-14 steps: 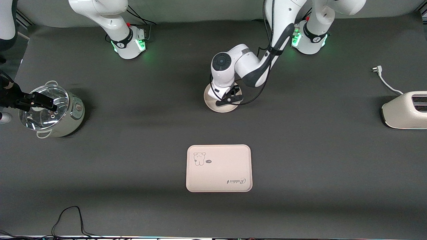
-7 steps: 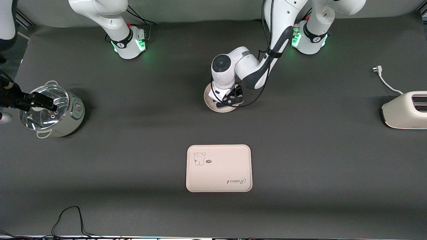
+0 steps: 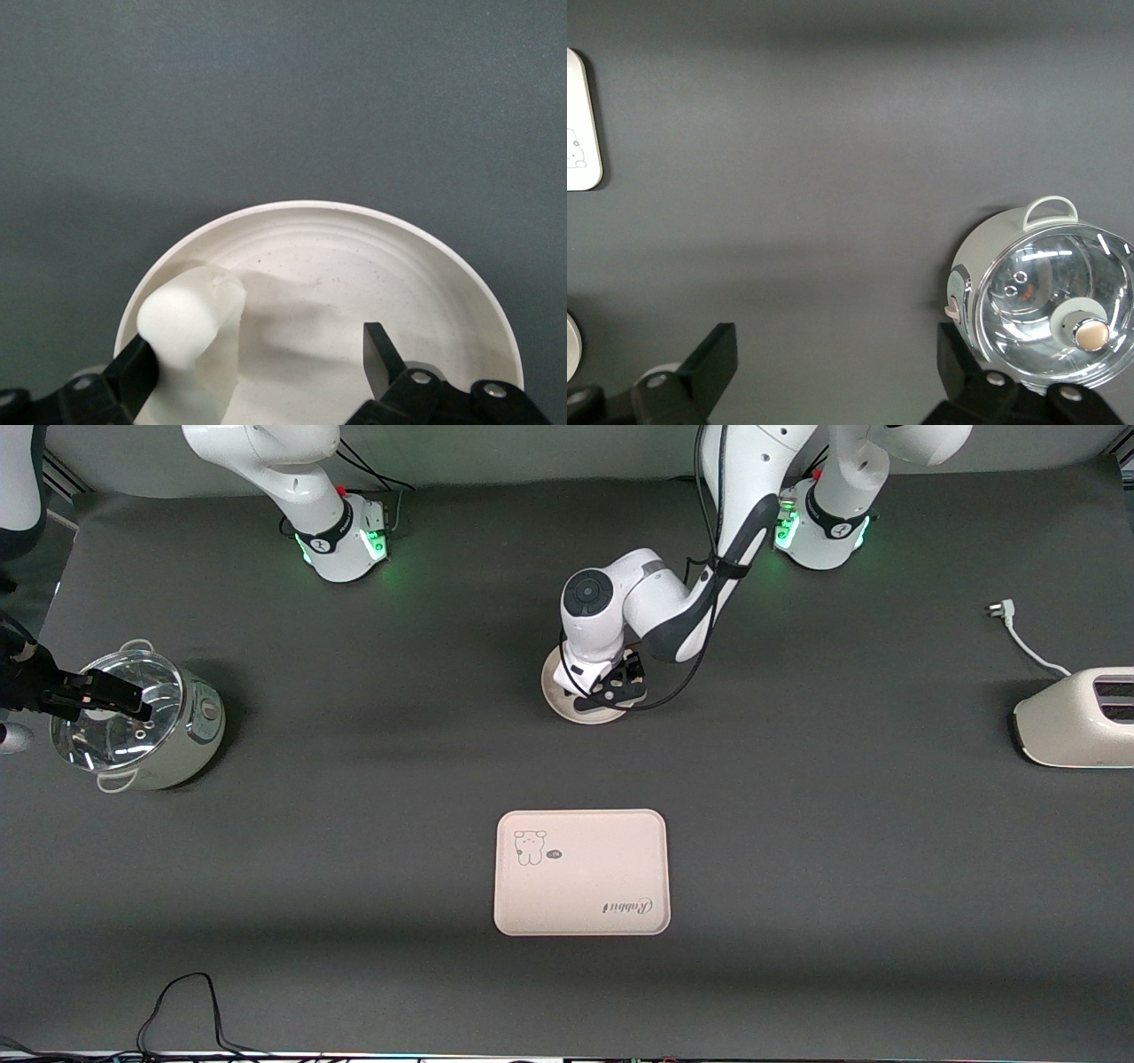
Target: Place bun in plate and plate on tray
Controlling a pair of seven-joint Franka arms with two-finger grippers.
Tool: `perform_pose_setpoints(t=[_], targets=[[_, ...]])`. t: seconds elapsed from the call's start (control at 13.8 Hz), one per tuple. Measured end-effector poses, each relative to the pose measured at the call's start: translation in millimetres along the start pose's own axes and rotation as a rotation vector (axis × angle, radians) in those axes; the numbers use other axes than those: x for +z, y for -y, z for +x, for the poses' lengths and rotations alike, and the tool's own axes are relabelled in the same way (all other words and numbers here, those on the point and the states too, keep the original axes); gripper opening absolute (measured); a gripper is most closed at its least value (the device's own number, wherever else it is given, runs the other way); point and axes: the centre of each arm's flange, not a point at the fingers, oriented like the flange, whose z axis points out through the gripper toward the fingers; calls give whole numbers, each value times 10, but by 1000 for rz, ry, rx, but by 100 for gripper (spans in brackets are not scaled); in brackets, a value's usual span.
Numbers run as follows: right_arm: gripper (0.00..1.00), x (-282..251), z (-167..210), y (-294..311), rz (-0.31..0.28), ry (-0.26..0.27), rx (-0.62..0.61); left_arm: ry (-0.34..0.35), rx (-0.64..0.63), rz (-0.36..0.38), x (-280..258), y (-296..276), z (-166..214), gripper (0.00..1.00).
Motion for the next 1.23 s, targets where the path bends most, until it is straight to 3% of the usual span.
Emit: perform_pose_setpoints(t=[0.65,0.94,1.23], targets=[[100,1,0,2,0,0,0,-13,-5,-15,-91,-12,88,100],[100,2,-1,17,1,1,-3,-37,52,-6,-799,266,686,100],[100,-25,-32,405,1,4,-68,-14,140,58,-1981,1095,1522,100]])
